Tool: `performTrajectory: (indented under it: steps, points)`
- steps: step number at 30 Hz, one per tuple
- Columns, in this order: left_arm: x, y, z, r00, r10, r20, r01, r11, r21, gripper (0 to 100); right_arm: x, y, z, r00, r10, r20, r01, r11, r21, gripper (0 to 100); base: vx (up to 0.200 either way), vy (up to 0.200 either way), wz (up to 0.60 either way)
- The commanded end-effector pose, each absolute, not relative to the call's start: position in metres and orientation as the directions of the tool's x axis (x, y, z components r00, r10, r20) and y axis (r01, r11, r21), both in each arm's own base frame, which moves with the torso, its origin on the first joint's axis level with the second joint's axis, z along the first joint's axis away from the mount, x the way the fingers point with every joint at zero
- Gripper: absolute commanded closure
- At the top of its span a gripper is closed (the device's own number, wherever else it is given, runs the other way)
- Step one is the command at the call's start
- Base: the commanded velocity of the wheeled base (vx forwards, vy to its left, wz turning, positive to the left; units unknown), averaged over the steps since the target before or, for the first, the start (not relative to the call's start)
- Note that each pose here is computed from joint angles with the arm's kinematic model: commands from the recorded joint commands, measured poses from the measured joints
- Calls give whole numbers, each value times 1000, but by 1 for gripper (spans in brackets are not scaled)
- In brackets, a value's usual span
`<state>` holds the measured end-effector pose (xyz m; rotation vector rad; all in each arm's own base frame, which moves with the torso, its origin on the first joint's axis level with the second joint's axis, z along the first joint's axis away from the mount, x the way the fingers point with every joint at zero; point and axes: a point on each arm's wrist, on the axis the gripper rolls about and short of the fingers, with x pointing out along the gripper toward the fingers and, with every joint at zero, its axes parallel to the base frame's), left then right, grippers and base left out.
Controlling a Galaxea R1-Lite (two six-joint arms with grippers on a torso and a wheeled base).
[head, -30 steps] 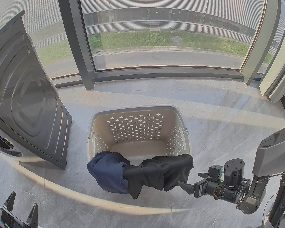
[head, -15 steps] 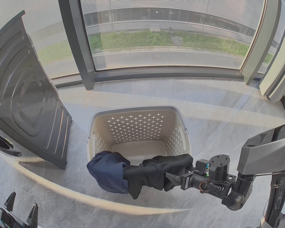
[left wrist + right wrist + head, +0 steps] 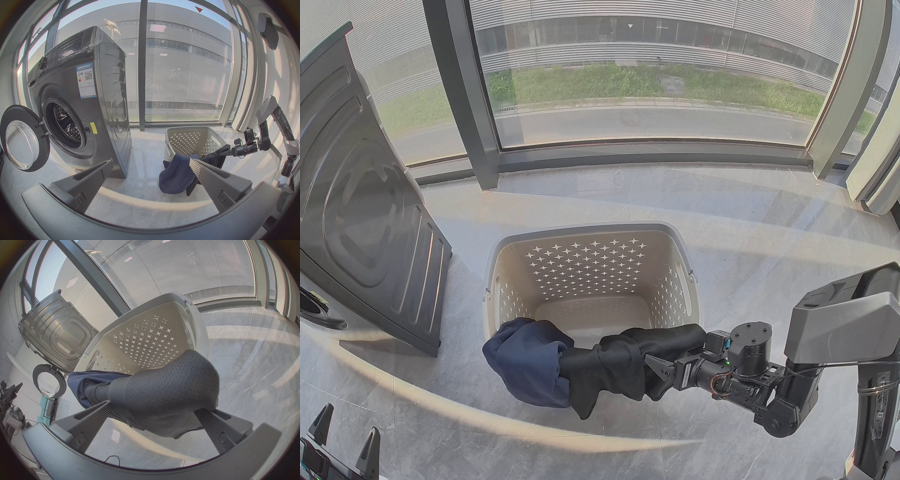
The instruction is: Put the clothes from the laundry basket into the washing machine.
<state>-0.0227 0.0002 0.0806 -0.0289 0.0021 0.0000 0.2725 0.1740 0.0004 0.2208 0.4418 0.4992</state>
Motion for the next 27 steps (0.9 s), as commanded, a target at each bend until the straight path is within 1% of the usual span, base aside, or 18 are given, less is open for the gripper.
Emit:
performTrajectory:
  steps: [1, 2, 3, 10, 14, 16, 17, 19, 23, 27]
  points:
    - [-22, 0, 76, 1000, 0, -6, 0, 1000, -29, 0, 277, 176, -1, 797, 495, -346, -401, 862, 311, 0, 0, 0, 0]
    - [-22, 0, 76, 1000, 0, -6, 0, 1000, -29, 0, 277, 176, -1, 797, 495, -346, -401, 862, 311, 100, 0, 0, 0]
    - [-23, 0, 76, 1000, 0, -5, 0, 1000, -29, 0, 277, 178, -1, 805, 486, -341, -389, 866, 315, 100, 0, 0, 0]
    - [-22, 0, 76, 1000, 0, -6, 0, 1000, -29, 0, 275, 183, 3, 804, 495, -331, -390, 858, 334, 100, 0, 0, 0]
    - [-22, 0, 76, 1000, 0, -6, 0, 1000, -29, 0, 264, 186, 7, 788, 515, -338, -403, 846, 350, 100, 0, 0, 0]
    - [-22, 0, 76, 1000, 0, -6, 0, 1000, -29, 0, 253, 186, 16, 778, 533, -332, -419, 834, 358, 100, 0, 0, 0]
    - [-22, 0, 76, 1000, 0, -6, 0, 1000, -29, 0, 253, 186, 16, 778, 533, -332, -419, 834, 358, 100, 0, 0, 0]
    - [-22, 0, 76, 1000, 0, -6, 0, 1000, -29, 0, 228, 193, 37, 751, 589, -299, -470, 794, 385, 100, 0, 0, 0]
    - [-22, 0, 76, 1000, 0, -6, 0, 1000, -29, 0, 199, 198, 59, 718, 640, -274, -506, 750, 427, 100, 0, 0, 0]
    - [-22, 0, 76, 1000, 0, -6, 0, 1000, -29, 0, 183, 198, 73, 721, 649, -242, -509, 733, 451, 100, 0, 0, 0]
